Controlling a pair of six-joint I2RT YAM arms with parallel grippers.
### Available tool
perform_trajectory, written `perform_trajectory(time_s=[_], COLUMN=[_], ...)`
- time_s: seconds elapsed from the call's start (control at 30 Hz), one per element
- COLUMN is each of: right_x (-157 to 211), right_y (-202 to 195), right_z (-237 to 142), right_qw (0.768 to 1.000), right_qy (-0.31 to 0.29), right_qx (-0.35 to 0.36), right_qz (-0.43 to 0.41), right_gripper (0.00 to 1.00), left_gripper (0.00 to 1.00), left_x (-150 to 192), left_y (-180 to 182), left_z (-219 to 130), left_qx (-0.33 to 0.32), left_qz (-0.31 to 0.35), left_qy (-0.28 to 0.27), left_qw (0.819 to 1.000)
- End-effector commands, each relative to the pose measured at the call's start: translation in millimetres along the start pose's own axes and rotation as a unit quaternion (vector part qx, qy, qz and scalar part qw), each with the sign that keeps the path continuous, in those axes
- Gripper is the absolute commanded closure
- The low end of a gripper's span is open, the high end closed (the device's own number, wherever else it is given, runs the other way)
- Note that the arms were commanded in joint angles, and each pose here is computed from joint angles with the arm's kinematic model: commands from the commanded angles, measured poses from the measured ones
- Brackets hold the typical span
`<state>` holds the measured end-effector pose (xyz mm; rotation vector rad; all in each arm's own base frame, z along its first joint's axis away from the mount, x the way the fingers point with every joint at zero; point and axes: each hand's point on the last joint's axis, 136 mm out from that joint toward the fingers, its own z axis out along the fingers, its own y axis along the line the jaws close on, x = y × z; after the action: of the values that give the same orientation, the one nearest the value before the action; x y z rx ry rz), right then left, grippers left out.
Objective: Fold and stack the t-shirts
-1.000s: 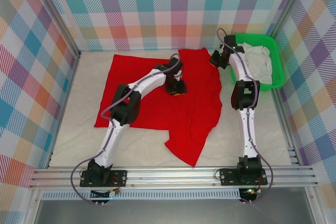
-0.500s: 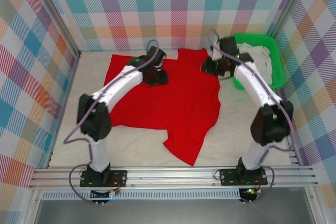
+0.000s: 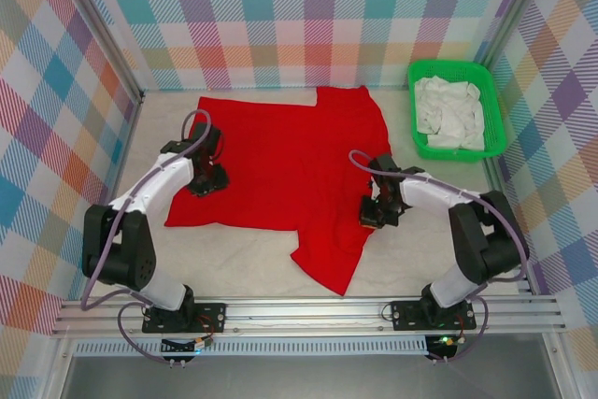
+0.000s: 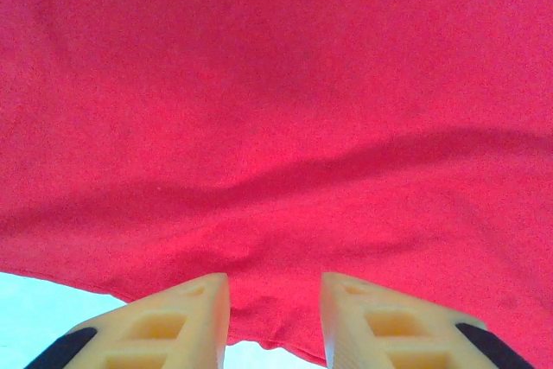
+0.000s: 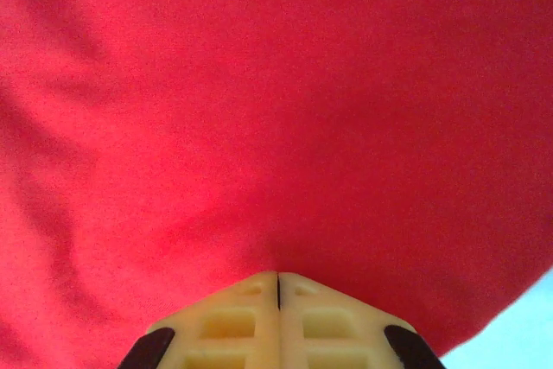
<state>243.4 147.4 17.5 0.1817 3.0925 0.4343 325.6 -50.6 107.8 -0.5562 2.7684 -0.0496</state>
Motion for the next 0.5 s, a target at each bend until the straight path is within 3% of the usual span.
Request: perform_trajectory(time_s=[0.0, 0.47], right_x=[-7.0, -31.9], right_y=[-21.6, -88.0], right_z=[10.9, -28.1], right_qw=[0.998, 0.990], right_qy=[0.000, -0.011], right_qx=[0.054, 0.112], right_qz=[0.027, 0.083], right_gripper=[1.00, 1.00], left_gripper=[0.64, 0.60], left_x=[-11.0, 2.8], left_y=[3.6, 21.7], left_z=[-18.0, -4.3], left_qx=[0.008, -0.023], left_qz=[-0.013, -0.010], left_qy=[-0.033, 0.000], left_qw=[0.999, 1.000])
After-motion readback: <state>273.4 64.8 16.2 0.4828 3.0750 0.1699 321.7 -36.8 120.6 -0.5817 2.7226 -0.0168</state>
